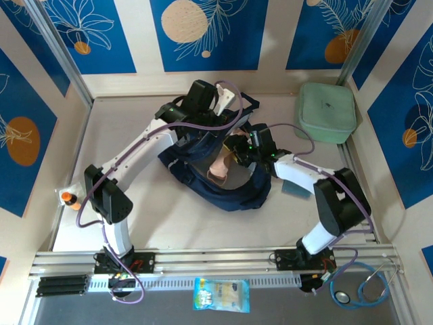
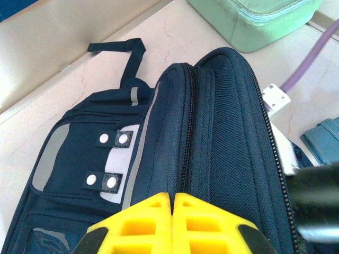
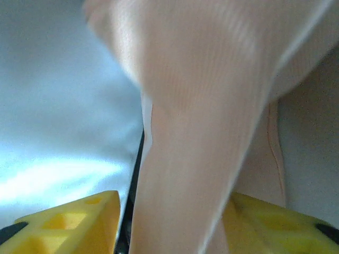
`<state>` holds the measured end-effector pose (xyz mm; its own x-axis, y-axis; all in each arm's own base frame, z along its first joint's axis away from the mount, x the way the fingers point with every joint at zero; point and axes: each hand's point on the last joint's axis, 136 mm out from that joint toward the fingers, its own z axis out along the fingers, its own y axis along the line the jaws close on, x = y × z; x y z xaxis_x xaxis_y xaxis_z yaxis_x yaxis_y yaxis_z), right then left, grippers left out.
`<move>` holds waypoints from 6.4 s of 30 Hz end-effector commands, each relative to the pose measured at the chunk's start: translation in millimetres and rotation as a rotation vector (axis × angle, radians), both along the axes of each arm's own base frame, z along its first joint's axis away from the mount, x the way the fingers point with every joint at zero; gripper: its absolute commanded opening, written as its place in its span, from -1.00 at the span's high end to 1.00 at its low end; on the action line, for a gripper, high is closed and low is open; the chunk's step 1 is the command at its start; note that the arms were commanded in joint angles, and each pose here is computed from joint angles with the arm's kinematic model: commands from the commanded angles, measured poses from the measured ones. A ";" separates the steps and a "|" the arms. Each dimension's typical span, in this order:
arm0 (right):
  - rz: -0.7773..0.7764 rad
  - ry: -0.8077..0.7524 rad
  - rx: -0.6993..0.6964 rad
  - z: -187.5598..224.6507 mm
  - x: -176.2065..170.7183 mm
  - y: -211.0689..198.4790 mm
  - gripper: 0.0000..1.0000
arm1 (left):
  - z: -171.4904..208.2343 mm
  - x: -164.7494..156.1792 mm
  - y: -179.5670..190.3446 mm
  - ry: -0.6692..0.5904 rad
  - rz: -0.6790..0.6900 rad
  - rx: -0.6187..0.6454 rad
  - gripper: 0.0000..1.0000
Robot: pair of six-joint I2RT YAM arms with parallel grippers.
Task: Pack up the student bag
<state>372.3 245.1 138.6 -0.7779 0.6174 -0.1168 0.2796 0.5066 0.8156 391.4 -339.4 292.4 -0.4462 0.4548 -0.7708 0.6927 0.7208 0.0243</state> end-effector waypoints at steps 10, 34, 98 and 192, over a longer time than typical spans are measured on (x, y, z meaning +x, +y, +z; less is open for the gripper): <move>0.181 0.006 -0.086 11.0 -58.2 -2.5 -0.19 | 44.5 0.5 -7.7 -0.121 -0.023 -0.110 1.00; 0.156 0.138 -0.045 -45.7 -48.9 -0.2 0.91 | 42.0 -2.2 -4.2 -0.119 -0.016 -0.107 1.00; -0.237 -0.118 -0.494 41.5 -71.3 -169.9 -0.29 | -30.7 -47.5 -25.5 0.105 -0.124 -0.289 0.44; 0.362 -0.061 -0.541 25.2 -57.3 -24.3 -0.23 | -176.7 -58.7 73.8 0.664 0.635 -0.847 1.00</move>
<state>343.5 223.7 191.4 -0.8763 0.1852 -0.4448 -0.0676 0.8668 0.4940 320.6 -255.6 95.6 -0.8392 -0.4989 -0.2164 -0.1374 0.5795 -0.8033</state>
